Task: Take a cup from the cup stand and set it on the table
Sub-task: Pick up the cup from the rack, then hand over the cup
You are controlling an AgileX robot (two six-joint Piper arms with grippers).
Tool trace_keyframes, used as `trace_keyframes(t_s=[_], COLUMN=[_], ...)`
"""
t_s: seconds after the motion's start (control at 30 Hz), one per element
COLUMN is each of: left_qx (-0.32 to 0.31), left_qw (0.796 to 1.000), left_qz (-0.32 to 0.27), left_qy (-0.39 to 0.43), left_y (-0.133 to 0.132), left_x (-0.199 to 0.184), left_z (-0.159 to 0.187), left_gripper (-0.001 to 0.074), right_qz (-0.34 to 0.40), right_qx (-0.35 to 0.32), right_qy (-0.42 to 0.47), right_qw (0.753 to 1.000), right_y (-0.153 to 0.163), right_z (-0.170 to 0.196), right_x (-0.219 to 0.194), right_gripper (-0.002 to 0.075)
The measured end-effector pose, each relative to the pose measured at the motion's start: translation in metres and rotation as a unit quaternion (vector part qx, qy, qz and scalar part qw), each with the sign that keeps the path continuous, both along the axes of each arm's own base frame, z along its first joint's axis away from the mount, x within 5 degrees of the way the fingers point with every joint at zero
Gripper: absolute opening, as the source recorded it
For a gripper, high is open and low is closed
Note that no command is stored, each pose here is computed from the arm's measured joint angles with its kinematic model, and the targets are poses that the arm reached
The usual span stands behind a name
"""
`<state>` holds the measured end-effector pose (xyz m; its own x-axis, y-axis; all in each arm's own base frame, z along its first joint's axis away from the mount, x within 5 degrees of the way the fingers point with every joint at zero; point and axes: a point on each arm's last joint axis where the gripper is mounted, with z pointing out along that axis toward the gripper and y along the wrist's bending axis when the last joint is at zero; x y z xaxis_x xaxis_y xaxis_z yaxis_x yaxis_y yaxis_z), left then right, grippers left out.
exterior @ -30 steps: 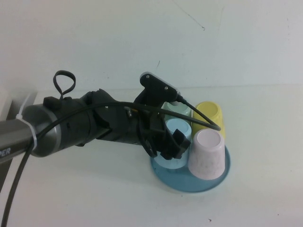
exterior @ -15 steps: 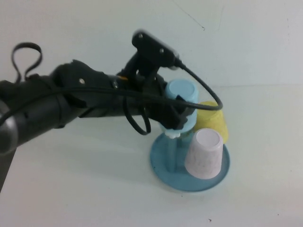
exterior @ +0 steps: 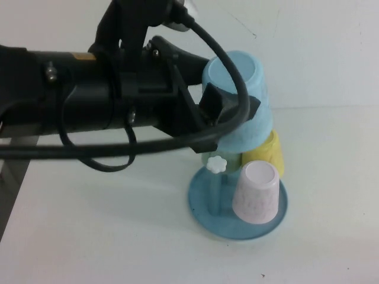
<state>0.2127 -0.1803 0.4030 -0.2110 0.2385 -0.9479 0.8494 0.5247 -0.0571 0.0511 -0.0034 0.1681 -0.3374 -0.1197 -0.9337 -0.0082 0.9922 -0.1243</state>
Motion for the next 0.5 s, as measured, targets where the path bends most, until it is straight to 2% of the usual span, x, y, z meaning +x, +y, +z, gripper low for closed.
trace_keyframes(t_s=[0.13, 0.2, 0.23, 0.27, 0.33, 0.37, 0.43, 0.5], left_qx=[-0.042, -0.064, -0.073, -0.085, -0.108, -0.12, -0.139, -0.162], left_qw=[0.993, 0.981, 0.975, 0.965, 0.942, 0.929, 0.902, 0.862], left_qz=[0.014, 0.031, 0.04, 0.055, 0.09, 0.11, 0.151, 0.195], left_qy=[0.112, 0.18, 0.207, 0.242, 0.304, 0.332, 0.381, 0.438], left_y=[-0.002, -0.003, -0.003, -0.002, 0.003, 0.007, 0.014, 0.024], left_x=[-0.004, -0.003, -0.002, 0.001, 0.008, 0.013, 0.023, 0.032], left_z=[-0.003, -0.007, -0.009, -0.012, -0.017, -0.02, -0.032, -0.053], left_gripper=[0.0545, 0.0545, 0.0545, 0.0545, 0.0545, 0.0545, 0.0545, 0.0545], right_qz=[0.0, -0.004, -0.005, -0.01, -0.023, -0.029, -0.034, -0.035], right_qx=[-0.002, 0.018, 0.049, 0.109, 0.257, 0.33, 0.422, 0.462], right_qy=[0.0, -0.005, -0.008, -0.015, -0.025, -0.025, -0.022, -0.022], right_qw=[1.0, 1.0, 0.999, 0.994, 0.966, 0.943, 0.906, 0.886], right_y=[0.0, 0.0, 0.002, 0.005, 0.011, 0.014, 0.018, 0.019], right_z=[0.0, 0.001, 0.001, 0.002, 0.005, 0.007, 0.009, 0.011], right_x=[0.0, 0.0, 0.001, 0.001, 0.002, 0.002, 0.002, 0.002], right_gripper=[-0.0003, -0.0003, -0.0003, -0.0003, -0.0003, -0.0003, -0.0003, -0.0003])
